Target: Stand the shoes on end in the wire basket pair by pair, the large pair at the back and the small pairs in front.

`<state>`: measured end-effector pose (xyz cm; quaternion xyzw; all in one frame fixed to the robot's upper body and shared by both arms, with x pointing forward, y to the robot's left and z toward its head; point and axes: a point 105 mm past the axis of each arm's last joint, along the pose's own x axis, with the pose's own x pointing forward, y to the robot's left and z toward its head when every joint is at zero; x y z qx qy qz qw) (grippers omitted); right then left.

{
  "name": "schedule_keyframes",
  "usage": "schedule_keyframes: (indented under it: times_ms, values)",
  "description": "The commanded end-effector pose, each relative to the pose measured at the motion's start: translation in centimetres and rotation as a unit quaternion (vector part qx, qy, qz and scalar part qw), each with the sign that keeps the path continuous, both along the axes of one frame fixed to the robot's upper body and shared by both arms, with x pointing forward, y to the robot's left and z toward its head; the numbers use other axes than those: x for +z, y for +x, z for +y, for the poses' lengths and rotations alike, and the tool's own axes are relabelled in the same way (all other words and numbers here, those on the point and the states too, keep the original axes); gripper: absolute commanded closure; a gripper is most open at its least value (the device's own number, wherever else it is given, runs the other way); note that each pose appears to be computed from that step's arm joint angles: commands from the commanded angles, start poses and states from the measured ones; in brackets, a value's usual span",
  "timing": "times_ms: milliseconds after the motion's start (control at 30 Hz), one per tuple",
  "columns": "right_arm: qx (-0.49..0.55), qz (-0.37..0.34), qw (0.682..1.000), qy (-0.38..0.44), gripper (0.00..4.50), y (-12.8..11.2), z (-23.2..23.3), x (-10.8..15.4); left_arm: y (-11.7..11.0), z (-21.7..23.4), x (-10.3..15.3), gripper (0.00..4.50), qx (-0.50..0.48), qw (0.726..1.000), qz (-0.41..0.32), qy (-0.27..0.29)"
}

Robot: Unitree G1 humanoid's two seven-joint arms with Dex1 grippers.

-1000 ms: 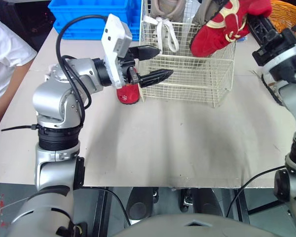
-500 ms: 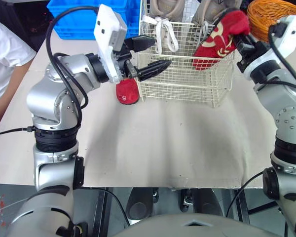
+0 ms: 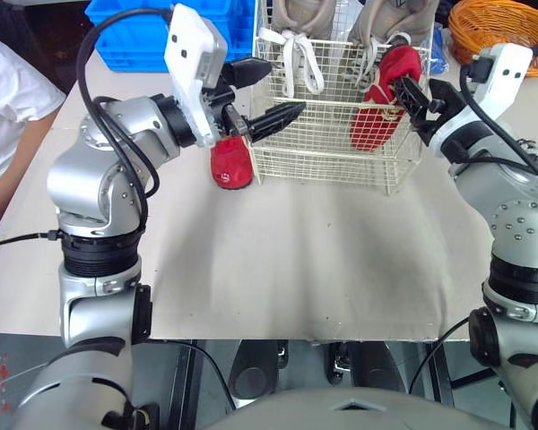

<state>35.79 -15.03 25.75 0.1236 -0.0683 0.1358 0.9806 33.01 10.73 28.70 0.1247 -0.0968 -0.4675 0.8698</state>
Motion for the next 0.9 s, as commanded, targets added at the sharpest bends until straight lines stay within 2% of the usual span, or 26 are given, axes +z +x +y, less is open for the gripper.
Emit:
schedule_keyframes:
  times_ms: [33, 200, 300, 400, 533, 733, 900]
  values:
    - [-0.008, -0.048, 0.999, -0.015, 0.06, -1.5, -1.1, 2.1, -0.8, 0.5, 0.8, 0.0, -0.005, 1.0, -0.026, 0.008]
    - [-0.014, -0.064, 0.997, -0.046, 0.06, -3.0, -2.7, 2.6, 0.0, 3.0, 0.5, 0.0, 0.031, 0.999, -0.014, 0.006]
    - [0.026, -0.071, 0.993, -0.088, 0.06, -4.4, -2.8, 2.4, 0.9, 5.3, -0.1, 0.0, 0.063, 0.998, 0.001, -0.001]
    - [0.147, -0.086, 0.97, -0.176, 0.06, -7.1, -0.4, 1.3, 2.7, 7.9, -0.7, 0.0, 0.118, 0.992, 0.033, -0.029]
    - [0.252, -0.087, 0.94, -0.213, 0.06, -9.4, 1.8, -0.2, 5.7, 11.5, -2.8, 0.0, 0.221, 0.97, 0.094, -0.038]
    - [0.327, -0.089, 0.906, -0.253, 0.06, -11.0, 3.6, -1.9, 8.2, 13.2, -5.2, 0.0, 0.256, 0.948, 0.183, -0.05]
    - [0.335, -0.101, 0.9, -0.258, 0.06, -10.9, 4.2, -2.1, 10.1, 13.9, -6.3, 0.0, 0.277, 0.927, 0.248, -0.053]
